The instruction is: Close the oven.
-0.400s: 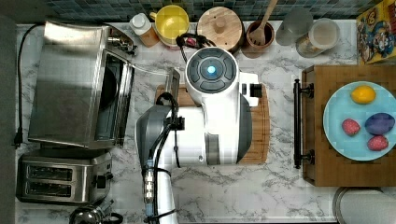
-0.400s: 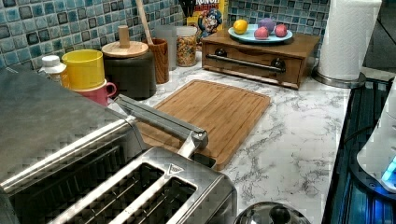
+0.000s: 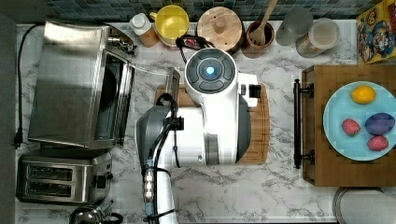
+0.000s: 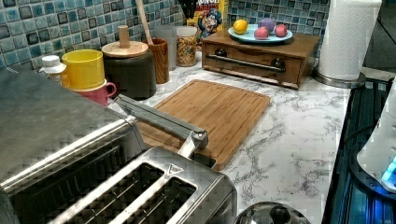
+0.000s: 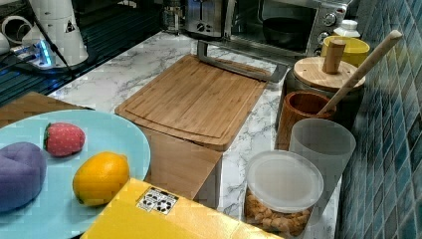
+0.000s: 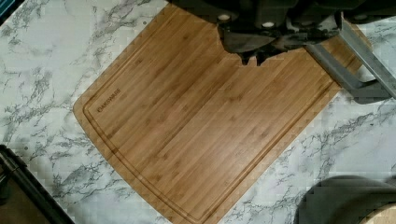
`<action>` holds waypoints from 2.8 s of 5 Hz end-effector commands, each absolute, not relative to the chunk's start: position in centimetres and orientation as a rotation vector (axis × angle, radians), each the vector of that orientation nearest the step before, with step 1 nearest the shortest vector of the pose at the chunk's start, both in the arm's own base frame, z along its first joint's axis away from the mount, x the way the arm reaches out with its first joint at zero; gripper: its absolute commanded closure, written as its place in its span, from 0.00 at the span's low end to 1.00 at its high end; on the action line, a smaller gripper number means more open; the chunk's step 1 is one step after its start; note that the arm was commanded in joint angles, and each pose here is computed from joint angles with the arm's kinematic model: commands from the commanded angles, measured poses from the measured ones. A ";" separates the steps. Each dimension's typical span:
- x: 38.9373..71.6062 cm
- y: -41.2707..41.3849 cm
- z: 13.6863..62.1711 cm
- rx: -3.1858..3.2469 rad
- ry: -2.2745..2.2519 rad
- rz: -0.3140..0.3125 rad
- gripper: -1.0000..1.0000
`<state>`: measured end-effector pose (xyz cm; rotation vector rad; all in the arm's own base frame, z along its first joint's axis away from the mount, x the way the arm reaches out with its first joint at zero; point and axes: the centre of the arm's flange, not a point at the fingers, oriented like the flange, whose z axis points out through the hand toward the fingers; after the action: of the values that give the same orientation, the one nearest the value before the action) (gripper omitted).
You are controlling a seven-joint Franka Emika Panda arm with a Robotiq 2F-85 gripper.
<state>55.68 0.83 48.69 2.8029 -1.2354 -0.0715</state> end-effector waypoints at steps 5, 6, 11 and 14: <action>50.0 -1.1 35.5 3.590 -0.554 0.218 1.00; 50.1 -1.7 34.0 3.717 -0.549 0.291 1.00; 51.9 -1.1 24.5 3.878 -0.395 0.623 1.00; 52.0 0.4 24.2 3.923 -0.432 0.707 1.00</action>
<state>47.39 -0.91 17.87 3.8963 -0.7724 0.2920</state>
